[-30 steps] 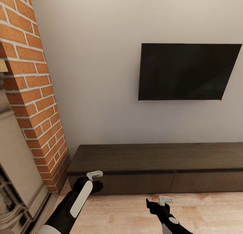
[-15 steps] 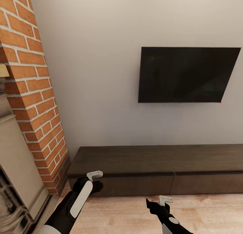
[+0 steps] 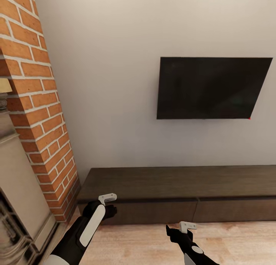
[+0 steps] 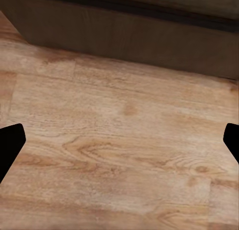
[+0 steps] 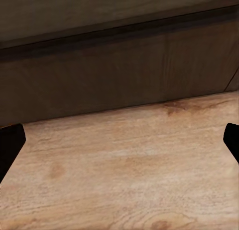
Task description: Place each of the two pumpkins and all three candles from the living room inside a cabinet in the living room (use any cabinet), then make sure every cabinet is closed, and position the cauldron so it is next to a table in the living room.
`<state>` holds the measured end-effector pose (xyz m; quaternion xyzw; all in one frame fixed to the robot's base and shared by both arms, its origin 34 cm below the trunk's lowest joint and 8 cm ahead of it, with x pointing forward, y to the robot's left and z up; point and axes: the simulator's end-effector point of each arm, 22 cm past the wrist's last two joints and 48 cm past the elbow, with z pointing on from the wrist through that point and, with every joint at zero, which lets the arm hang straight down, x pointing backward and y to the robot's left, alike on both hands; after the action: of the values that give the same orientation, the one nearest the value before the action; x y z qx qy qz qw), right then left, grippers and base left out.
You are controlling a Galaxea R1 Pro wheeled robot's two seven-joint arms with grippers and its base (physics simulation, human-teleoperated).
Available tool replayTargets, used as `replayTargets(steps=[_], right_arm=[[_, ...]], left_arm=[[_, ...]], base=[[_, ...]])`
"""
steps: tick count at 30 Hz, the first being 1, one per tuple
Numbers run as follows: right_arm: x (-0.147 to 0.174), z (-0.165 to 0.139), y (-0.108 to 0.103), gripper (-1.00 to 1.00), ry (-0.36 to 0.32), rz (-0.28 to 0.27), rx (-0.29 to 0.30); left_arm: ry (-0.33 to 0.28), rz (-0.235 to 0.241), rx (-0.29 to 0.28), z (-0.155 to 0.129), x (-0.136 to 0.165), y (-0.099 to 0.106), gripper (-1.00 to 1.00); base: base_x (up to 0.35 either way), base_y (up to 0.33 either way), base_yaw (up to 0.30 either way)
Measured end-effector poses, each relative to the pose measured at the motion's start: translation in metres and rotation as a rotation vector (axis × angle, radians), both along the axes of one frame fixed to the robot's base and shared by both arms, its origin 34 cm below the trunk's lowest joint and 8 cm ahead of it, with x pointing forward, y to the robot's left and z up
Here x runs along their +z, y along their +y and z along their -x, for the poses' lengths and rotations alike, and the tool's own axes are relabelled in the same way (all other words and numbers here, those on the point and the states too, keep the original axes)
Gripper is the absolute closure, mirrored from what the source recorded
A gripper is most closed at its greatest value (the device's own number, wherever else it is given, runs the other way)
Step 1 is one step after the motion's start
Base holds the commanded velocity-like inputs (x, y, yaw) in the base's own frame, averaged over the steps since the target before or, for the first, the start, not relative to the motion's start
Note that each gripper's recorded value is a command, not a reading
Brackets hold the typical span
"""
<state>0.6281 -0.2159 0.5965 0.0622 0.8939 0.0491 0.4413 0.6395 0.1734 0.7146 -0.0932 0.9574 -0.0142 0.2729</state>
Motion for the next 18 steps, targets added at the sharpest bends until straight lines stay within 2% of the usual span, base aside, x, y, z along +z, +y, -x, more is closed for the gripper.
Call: replayTargets(steps=[8,13,18], right_arm=[[0.014,-0.001,0.000,-1.00,-0.002,0.000,0.001],[0.028,-0.005,-0.005,-1.00,-0.042,0.008,-0.014],[0.035,-0.004,-0.008,-1.00,-0.038,0.012,-0.028]], left_arm=[[0.014,-0.005,-0.001,0.002,0.009,0.001,-1.00],[0.041,-0.013,0.003,0.007,0.007,0.004,-1.00],[0.164,-0.054,0.013,0.034,-0.029,0.015,-1.00]], base=[[0.000,0.000,0.000],[0.000,0.000,0.000],[0.000,0.000,0.000]])
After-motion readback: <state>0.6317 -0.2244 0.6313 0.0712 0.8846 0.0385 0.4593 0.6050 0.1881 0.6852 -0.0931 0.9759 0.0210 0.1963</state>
